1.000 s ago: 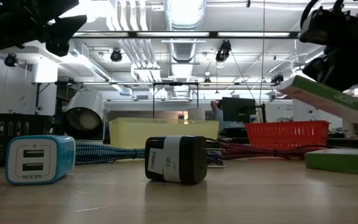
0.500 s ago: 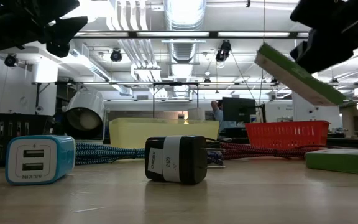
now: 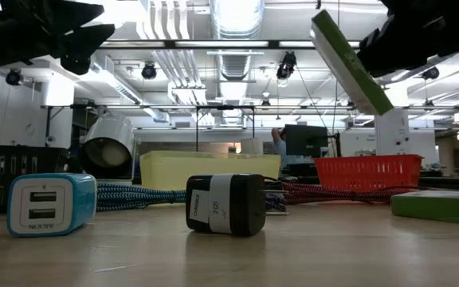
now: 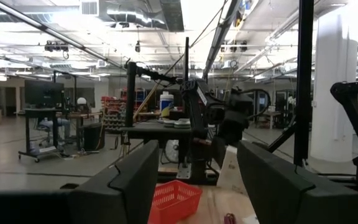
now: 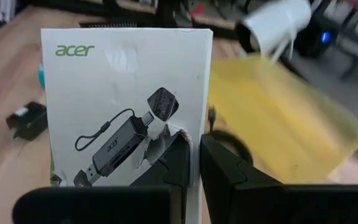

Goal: Pick and place items into bin
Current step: Put the top card reader box into the black bin

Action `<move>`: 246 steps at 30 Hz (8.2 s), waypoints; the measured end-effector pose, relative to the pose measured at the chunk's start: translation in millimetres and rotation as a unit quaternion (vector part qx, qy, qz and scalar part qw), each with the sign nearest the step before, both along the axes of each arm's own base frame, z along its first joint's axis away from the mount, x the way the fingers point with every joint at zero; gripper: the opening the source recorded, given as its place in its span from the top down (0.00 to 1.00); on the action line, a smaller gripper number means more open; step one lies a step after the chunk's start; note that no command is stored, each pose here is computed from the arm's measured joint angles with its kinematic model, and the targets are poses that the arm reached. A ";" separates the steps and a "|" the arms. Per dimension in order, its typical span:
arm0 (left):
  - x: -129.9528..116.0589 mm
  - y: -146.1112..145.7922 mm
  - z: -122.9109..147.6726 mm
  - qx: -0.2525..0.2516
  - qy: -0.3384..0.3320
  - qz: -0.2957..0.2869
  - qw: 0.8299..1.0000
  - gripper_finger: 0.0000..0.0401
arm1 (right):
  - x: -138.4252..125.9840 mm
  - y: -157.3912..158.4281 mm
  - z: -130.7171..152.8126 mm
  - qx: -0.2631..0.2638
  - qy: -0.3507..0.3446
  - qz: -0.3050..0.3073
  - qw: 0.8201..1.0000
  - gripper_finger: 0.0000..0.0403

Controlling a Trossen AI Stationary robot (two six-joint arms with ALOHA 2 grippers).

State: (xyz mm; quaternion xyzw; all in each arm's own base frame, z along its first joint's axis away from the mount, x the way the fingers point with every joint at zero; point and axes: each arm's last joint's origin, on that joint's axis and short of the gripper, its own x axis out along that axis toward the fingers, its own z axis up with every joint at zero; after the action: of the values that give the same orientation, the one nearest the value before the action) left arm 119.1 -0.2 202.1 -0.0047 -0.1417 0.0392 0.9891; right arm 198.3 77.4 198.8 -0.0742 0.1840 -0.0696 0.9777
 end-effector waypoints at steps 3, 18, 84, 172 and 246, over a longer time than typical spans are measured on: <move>0.1 0.0 0.2 -0.001 -0.001 0.000 1.000 0.49 | -0.4 -0.2 -1.9 -0.006 -0.021 0.005 1.000 0.95; 0.1 0.0 3.9 0.064 -0.017 0.020 0.998 0.49 | 12.9 -6.8 -8.7 -0.072 -0.051 -0.008 0.996 0.95; 87.4 2.2 6.4 0.189 0.051 0.071 0.978 0.49 | 63.2 -88.9 -16.7 -0.153 -0.070 -0.176 0.970 0.95; 206.1 41.3 -9.4 0.033 0.127 0.071 0.989 0.49 | 61.1 -92.0 -12.2 -0.150 -0.089 -0.243 0.954 0.95; 222.0 52.3 -8.4 0.057 0.118 0.088 0.987 0.75 | 60.9 -92.1 -12.7 -0.151 -0.087 -0.245 0.954 0.95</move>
State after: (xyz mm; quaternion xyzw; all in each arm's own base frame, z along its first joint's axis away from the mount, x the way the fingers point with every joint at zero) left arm 341.1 52.1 193.8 0.0693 -0.0261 0.1181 0.9902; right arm 259.2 -14.7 186.1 -0.1677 0.0980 -0.3400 0.9201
